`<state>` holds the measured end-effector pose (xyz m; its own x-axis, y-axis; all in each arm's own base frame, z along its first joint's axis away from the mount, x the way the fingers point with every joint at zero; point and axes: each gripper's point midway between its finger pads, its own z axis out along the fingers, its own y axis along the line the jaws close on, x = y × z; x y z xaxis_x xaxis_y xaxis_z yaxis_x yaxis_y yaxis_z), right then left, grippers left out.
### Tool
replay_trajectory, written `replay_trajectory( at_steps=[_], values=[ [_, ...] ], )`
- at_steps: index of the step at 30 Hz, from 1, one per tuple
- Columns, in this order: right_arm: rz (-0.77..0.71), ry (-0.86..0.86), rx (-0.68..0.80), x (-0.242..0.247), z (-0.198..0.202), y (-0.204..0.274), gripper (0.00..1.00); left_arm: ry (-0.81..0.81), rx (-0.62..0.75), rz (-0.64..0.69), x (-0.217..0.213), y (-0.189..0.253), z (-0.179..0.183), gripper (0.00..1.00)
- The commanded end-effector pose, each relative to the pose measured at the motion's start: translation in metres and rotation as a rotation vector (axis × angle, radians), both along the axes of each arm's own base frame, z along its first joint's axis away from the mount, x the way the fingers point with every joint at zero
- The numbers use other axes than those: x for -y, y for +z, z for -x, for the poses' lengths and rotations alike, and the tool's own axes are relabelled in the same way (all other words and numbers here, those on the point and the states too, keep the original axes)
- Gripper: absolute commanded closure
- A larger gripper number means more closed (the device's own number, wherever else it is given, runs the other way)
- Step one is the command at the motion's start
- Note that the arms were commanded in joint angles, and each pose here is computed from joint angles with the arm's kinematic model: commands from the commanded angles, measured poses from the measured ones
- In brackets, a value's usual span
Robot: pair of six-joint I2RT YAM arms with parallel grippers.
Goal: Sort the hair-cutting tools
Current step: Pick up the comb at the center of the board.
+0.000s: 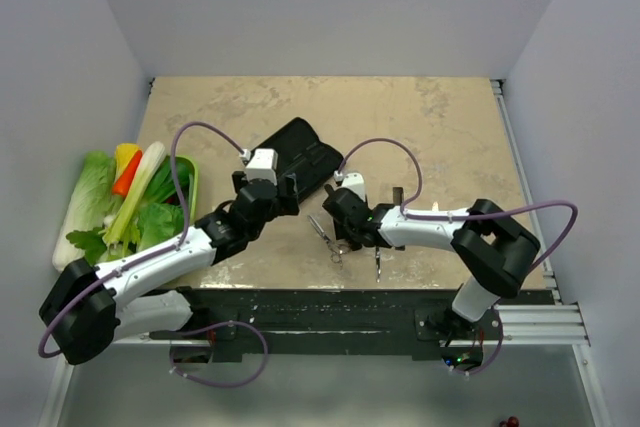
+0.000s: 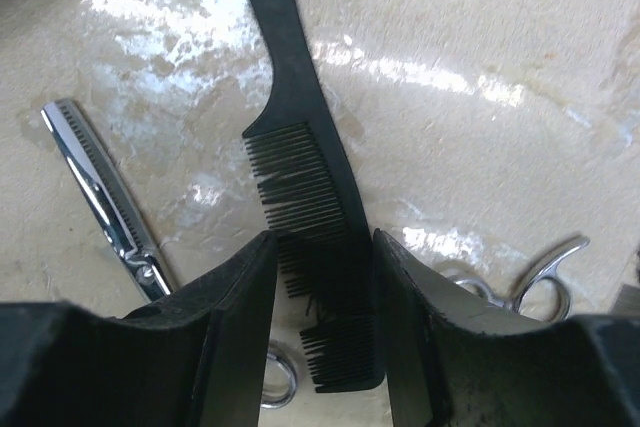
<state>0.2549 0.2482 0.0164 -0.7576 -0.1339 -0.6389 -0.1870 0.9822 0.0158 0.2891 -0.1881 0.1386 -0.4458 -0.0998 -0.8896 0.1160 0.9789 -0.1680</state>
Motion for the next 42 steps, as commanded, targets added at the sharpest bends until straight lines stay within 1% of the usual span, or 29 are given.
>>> replay_trajectory(
  at_steps=[1,3,8,12,18,22,25,30,34,35,38,42],
  values=[
    [0.119,-0.049,-0.114,0.029,0.045,-0.027,0.55,-0.002,0.022,0.031,0.000,0.007,0.002,0.04],
    [0.125,-0.063,-0.120,0.033,0.052,-0.030,0.55,-0.006,0.020,0.034,0.001,0.006,0.003,0.04],
    [0.085,-0.092,-0.129,0.034,0.077,-0.029,0.56,-0.015,0.020,0.040,0.001,0.006,0.005,0.04],
    [0.083,-0.115,-0.147,0.047,0.094,-0.033,0.56,-0.021,0.021,0.046,0.002,0.007,0.005,0.04],
    [0.043,-0.109,-0.155,0.043,0.123,-0.025,0.57,-0.035,0.021,0.053,0.006,0.006,0.005,0.04],
    [0.055,-0.091,-0.177,0.042,0.146,-0.030,0.56,-0.044,0.016,0.056,0.008,0.004,0.006,0.04],
    [0.092,-0.080,-0.195,0.045,0.162,-0.040,0.56,-0.043,0.015,0.055,0.008,0.004,0.005,0.05],
    [0.135,-0.065,-0.191,0.039,0.180,-0.043,0.55,-0.046,0.015,0.055,0.008,0.003,0.006,0.05],
    [0.182,-0.069,-0.187,0.040,0.193,-0.046,0.51,-0.050,0.013,0.057,0.008,0.003,0.007,0.05],
    [0.182,-0.070,-0.179,0.037,0.194,-0.045,0.46,-0.050,0.012,0.056,0.008,0.002,0.007,0.05],
    [0.180,-0.076,-0.167,0.036,0.200,-0.043,0.38,-0.049,0.009,0.050,0.007,0.001,0.007,0.05],
    [0.145,-0.073,-0.177,0.032,0.204,-0.042,0.36,-0.048,0.012,0.052,0.007,0.002,0.008,0.05]
  ],
)
